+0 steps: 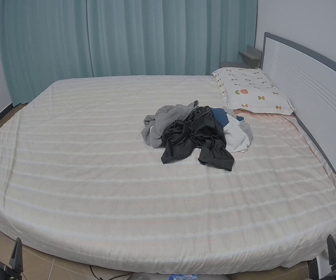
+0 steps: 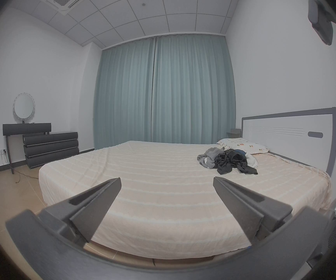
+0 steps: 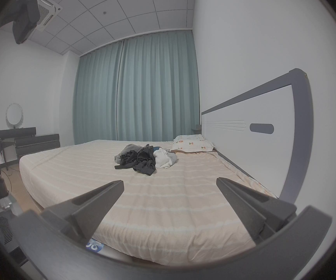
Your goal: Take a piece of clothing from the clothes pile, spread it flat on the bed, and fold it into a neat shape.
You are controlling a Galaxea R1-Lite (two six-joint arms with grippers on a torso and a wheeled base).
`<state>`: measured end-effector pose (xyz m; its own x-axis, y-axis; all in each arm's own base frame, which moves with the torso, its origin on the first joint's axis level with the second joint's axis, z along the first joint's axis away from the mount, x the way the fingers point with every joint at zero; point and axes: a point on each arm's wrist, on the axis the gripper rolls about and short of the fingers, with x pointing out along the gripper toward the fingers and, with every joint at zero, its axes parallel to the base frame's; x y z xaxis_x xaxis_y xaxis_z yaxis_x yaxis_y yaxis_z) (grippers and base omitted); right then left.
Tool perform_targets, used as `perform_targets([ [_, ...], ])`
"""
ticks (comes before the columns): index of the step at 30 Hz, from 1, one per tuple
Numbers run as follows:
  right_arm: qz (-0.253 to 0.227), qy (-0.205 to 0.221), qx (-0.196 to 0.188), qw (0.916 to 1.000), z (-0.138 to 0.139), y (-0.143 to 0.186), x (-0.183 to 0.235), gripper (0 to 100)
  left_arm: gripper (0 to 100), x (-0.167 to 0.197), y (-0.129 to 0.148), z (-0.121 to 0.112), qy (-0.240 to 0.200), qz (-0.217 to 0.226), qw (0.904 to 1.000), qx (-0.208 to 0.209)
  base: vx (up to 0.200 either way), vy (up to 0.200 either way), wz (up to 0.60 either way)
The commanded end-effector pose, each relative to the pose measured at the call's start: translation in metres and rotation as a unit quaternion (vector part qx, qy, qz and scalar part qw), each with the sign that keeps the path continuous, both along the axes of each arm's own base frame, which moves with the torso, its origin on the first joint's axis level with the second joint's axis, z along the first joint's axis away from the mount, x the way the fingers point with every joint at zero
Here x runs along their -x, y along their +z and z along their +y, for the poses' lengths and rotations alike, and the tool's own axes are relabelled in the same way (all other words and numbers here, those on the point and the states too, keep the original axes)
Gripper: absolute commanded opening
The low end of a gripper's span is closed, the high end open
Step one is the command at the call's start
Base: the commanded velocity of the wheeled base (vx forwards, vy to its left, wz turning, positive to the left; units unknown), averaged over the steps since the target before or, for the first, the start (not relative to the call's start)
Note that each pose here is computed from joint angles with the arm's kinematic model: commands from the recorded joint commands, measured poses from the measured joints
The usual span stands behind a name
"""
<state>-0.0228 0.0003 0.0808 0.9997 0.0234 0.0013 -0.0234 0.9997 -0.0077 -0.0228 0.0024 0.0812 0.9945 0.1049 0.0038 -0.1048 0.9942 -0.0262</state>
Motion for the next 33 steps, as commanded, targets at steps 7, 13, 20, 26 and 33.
perform_targets([
  [7, -0.026, 0.027, 0.003, 0.9993, 0.001, 0.025, 0.002, 100, 100, 0.000, -0.005, 0.000, 0.000, 0.000, 1.0000, 0.000, 0.000, 0.000, 0.00],
  [13, 0.091, 0.076, -0.008, 0.9930, 0.003, 0.065, -0.037, 100, 100, 0.000, -0.005, 0.000, 0.000, 0.000, 1.0000, 0.000, 0.000, 0.000, 0.00],
  [20, 0.208, 0.113, -0.029, 0.9712, 0.014, 0.079, -0.123, 100, 100, 0.000, -0.005, 0.000, 0.000, 0.000, 1.0000, 0.000, 0.000, 0.000, 0.00],
  [26, 0.275, 0.111, -0.130, 0.9463, 0.035, 0.071, -0.221, 100, 100, 0.000, -0.005, 0.000, 0.000, 0.000, 1.0000, 0.000, 0.000, 0.000, 0.00],
  [33, 0.316, 0.091, -0.179, 0.9272, 0.063, 0.029, -0.339, 100, 100, 0.000, -0.005, 0.000, 0.000, 0.000, 1.0000, 0.000, 0.000, 0.000, 0.00],
])
